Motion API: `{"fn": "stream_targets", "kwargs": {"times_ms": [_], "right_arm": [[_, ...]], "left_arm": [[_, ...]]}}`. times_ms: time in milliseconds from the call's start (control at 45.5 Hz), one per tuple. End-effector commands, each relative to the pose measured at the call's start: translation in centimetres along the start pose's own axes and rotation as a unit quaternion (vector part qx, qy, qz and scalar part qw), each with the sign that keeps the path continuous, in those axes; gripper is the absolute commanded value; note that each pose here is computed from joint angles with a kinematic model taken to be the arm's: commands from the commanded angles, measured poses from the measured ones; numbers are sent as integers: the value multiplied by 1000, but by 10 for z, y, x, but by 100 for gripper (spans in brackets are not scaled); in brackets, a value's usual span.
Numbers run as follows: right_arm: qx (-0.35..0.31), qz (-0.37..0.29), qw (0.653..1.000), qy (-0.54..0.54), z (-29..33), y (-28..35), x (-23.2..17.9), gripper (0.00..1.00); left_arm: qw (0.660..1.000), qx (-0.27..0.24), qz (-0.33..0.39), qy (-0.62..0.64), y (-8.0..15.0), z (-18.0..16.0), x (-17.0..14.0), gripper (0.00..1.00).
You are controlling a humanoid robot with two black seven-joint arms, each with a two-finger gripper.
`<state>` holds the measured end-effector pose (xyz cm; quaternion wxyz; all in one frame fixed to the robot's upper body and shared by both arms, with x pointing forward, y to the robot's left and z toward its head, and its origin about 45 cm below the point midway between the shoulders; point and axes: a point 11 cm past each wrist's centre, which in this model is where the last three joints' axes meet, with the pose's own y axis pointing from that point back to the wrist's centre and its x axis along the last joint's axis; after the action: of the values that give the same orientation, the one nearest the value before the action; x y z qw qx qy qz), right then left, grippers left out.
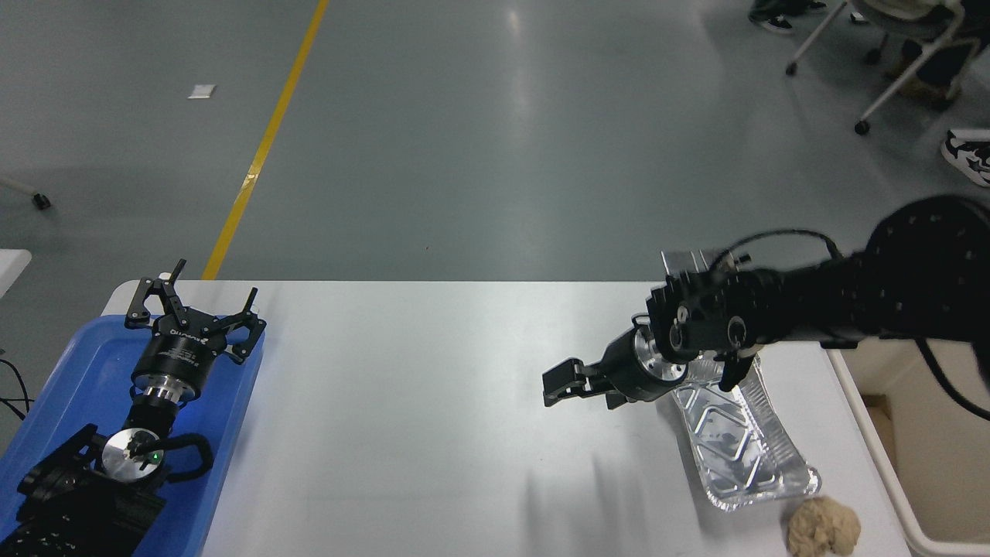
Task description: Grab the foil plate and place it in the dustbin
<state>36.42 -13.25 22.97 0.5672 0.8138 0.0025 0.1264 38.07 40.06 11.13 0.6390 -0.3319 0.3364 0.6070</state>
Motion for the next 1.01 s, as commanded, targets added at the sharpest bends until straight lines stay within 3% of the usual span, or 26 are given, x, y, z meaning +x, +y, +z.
{"fn": "stream_targets", "kwargs": {"times_ms": [0, 308, 571, 901, 989], "right_arm": [[-17, 5, 1000, 17, -31, 98, 8, 100], [-15, 39, 998, -49, 10, 199, -1, 100], [-82, 58, 994, -53, 67, 231, -12, 100], [-150, 32, 987, -43, 145, 201, -38, 100], [-166, 65, 983, -30, 178, 179, -40, 100]], "left_arm": [[1000, 0, 1, 0, 0, 0, 0, 99], [1000, -1, 0, 0, 0, 1, 0, 99], [1000, -1, 0, 0, 0, 1, 0, 99], [1000, 0, -1, -1, -1, 0, -1, 99], [1000, 0, -1, -1, -1, 0, -1, 99]]}}
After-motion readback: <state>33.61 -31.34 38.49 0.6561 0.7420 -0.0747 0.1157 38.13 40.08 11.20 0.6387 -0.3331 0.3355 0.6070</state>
